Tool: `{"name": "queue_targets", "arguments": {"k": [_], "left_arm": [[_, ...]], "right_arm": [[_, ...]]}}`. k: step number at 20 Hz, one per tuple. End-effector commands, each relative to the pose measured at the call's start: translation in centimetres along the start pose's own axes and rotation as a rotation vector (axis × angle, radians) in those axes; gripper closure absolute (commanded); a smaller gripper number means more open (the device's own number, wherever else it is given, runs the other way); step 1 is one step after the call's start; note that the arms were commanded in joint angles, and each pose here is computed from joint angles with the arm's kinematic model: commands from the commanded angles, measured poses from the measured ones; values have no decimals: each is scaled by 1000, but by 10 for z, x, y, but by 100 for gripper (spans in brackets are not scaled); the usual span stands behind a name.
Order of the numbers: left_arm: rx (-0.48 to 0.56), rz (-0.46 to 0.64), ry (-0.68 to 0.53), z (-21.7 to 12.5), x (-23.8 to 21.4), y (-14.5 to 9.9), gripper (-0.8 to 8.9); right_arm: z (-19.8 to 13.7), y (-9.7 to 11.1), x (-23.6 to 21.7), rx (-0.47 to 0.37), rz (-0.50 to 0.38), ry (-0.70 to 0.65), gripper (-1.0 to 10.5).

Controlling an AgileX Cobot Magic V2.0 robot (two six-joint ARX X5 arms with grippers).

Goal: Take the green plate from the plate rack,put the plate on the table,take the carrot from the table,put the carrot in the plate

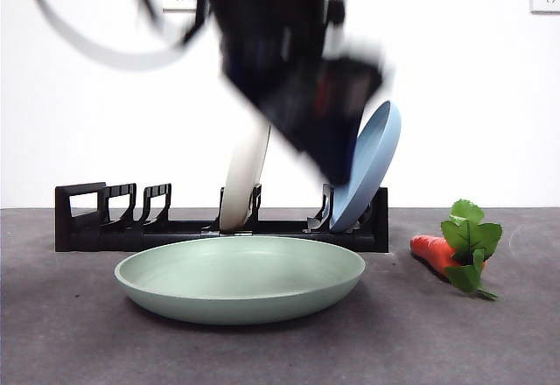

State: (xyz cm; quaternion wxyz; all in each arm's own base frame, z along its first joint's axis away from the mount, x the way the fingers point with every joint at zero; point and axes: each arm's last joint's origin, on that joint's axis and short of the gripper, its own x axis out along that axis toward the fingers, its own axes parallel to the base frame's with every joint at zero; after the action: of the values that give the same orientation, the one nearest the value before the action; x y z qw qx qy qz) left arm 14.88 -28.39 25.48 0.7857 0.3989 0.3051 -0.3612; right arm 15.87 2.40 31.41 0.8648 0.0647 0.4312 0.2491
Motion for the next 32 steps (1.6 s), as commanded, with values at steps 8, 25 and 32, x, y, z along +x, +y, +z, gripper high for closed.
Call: {"name": "queue_targets", "arguments": {"k": [8,25,32], "left_arm": [[-372,49,-493,16,-198,80,495],[-399,31,-436,-56,-269,92,499],[-345,18,-285,-69,-263,87,499]], "right_arm": [[35,-21,90,12,-80,112,289],[27,-33,215,-9,-245,258,491],[24,-35,221,21,-248,273,734]]}}
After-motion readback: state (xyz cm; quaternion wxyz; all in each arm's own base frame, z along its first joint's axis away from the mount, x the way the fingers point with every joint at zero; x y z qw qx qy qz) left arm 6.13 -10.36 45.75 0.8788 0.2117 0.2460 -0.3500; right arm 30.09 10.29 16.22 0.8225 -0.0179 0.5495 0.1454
